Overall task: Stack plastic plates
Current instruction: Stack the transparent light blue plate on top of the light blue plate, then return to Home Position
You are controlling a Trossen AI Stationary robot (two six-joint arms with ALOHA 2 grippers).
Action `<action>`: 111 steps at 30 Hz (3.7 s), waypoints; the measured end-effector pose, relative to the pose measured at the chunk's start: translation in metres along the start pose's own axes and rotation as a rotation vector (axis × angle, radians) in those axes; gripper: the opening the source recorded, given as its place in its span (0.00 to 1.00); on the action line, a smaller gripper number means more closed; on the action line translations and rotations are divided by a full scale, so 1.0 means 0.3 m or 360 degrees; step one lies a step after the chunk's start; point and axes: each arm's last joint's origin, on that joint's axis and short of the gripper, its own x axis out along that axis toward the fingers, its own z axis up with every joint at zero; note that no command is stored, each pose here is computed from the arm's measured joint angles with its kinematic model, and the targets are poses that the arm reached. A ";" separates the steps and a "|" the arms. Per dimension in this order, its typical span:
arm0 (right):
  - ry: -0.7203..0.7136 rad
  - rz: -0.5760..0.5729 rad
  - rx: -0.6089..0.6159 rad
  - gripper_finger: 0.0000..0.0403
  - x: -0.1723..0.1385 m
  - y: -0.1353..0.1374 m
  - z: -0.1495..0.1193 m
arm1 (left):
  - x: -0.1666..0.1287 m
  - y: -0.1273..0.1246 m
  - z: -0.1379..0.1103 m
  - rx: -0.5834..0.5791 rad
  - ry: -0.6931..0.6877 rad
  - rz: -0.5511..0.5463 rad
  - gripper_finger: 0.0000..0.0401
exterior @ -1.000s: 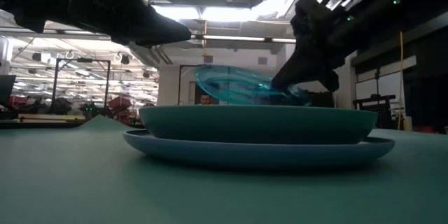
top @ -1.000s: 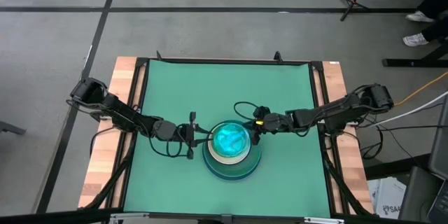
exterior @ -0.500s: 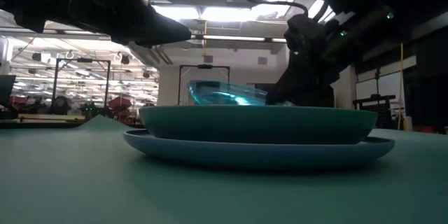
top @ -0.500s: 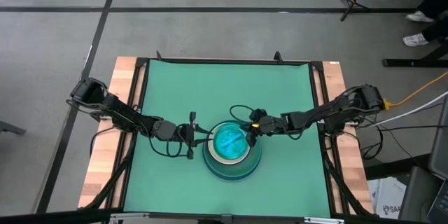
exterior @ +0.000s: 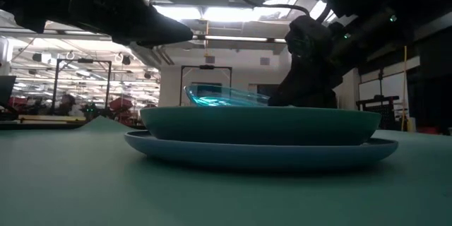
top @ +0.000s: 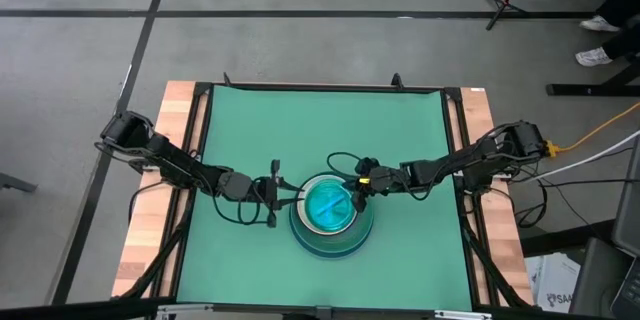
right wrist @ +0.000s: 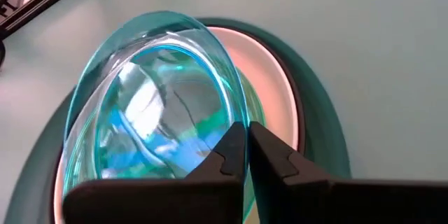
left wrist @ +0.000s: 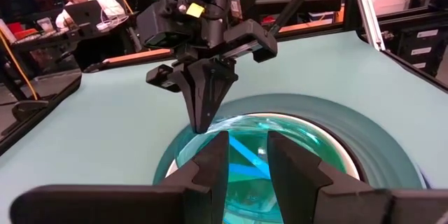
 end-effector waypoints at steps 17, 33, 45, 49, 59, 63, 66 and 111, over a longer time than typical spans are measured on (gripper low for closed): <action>0.0021 0.0019 -0.0089 0.27 -0.062 0.008 0.028 | 0.000 0.000 -0.001 -0.0003 0.0004 -0.0004 0.23; 0.0012 -0.0025 -0.0389 0.26 -0.259 0.001 0.089 | 0.030 0.044 0.024 -0.0056 -0.0027 0.0027 0.23; -0.0048 0.0145 -0.0554 0.26 -0.371 0.005 0.120 | -0.031 0.215 0.082 -0.0133 0.0052 0.0058 0.23; -0.0099 0.0167 -0.0595 0.26 -0.413 0.002 0.131 | -0.072 0.251 0.094 -0.0190 0.0115 0.0101 0.23; -0.0175 0.0230 -0.0659 0.26 -0.516 -0.016 0.141 | -0.135 0.262 0.143 -0.0222 0.0030 -0.0006 0.23; -0.0194 0.0214 -0.0647 0.26 -0.550 -0.030 0.137 | -0.157 0.265 0.141 -0.0224 0.0005 0.0007 0.23; -0.0238 0.0203 -0.0632 0.26 -0.573 -0.053 0.120 | -0.182 0.266 0.133 -0.0243 -0.0024 0.0012 0.23; -0.0723 0.0273 -0.0467 0.26 -0.704 -0.244 -0.060 | -0.421 0.269 -0.079 -0.0490 -0.0193 0.0254 0.23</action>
